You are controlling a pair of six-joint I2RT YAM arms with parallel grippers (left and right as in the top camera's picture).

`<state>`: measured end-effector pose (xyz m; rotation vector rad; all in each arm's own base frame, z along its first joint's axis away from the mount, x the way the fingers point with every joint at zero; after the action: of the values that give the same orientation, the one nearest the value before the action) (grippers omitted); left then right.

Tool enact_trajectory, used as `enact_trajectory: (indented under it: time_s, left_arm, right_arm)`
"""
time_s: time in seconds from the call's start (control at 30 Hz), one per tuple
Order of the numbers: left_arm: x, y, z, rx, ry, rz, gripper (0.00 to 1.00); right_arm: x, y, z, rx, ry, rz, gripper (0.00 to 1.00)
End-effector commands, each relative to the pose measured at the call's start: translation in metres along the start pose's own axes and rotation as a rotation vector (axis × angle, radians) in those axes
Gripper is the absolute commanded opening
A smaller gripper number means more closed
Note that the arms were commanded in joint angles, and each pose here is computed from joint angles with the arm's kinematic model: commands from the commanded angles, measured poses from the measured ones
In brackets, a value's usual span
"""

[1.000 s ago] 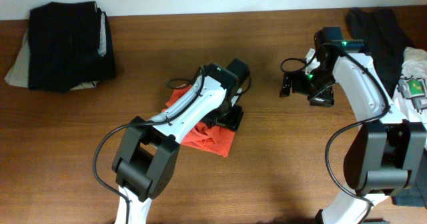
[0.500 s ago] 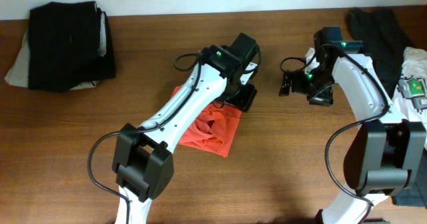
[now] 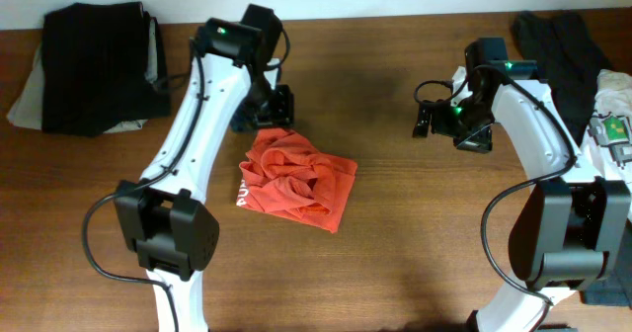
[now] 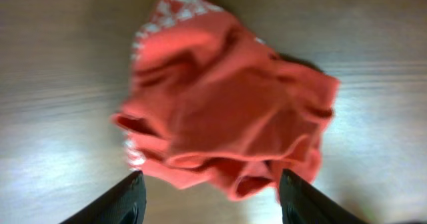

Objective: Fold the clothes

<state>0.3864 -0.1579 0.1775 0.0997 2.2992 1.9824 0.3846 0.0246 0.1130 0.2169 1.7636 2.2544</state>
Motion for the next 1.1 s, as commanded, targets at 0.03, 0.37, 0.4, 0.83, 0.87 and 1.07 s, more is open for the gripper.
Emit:
enact_trajectory:
  time_s: [0.03,0.37,0.4,0.83,0.87,1.07]
  left_arm:
    - [0.015,-0.023,-0.037,0.153,0.053,0.065,0.63]
    - [0.021,-0.033,-0.042,0.147,0.123,0.098,0.63]
    - [0.024,-0.033,-0.041,0.141,0.139,0.111,0.63]
    - [0.022,-0.065,-0.032,0.07,0.29,0.095,0.63]
    - [0.019,-0.068,-0.032,0.076,0.29,0.08,0.63]
    - [0.002,-0.069,-0.043,0.148,0.273,0.015,0.49]
  right_arm:
    - [0.003,-0.001,0.001,0.003,0.007,0.005,0.99]
    - [0.003,-0.001,0.001,0.003,0.008,0.005,0.99]
    - [0.002,-0.001,0.001,0.003,0.008,0.004,0.99]
    - [0.001,-0.001,0.001,0.002,0.013,-0.001,0.99]
    - [0.001,-0.001,0.001,0.002,0.014,-0.001,0.99]
    - [0.0,-0.001,-0.003,0.027,0.016,-0.009,0.99]
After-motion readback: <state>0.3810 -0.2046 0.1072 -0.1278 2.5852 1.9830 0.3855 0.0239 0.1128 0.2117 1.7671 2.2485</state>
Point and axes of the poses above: each gripper's point midway between its finger pads, its own y axis back along the fingers, its own z axis along the line the jaws close on, x = y × z, the point moved 2 cm from there along y, back along the fingers, and after that the axes turned 5 degrees about -y, right-handed, at the moved point
